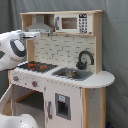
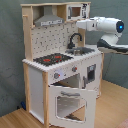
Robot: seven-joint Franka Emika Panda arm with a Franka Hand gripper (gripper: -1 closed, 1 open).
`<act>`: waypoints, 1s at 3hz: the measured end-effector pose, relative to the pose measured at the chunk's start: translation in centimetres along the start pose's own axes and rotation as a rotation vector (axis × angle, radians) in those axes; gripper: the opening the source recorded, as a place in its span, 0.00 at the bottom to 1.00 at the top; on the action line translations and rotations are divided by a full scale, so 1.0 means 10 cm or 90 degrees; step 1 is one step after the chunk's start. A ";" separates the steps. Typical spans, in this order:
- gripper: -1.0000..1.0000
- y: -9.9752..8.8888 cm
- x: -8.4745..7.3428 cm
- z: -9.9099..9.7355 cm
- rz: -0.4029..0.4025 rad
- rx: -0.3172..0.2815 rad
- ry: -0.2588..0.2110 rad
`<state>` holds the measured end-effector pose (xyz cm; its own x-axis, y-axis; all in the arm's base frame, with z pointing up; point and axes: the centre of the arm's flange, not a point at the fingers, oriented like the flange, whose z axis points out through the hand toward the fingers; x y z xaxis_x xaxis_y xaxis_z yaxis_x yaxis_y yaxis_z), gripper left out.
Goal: Play with the kitchen
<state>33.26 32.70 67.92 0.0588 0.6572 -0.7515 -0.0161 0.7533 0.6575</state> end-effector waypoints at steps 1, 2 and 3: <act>1.00 -0.22 -0.18 0.32 0.014 0.016 -0.008; 1.00 -0.34 -0.39 0.58 0.024 0.021 -0.009; 1.00 -0.37 -0.51 0.81 0.023 0.029 0.001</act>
<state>41.06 26.31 69.78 0.0577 0.6844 -0.7268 0.0277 0.7266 0.6865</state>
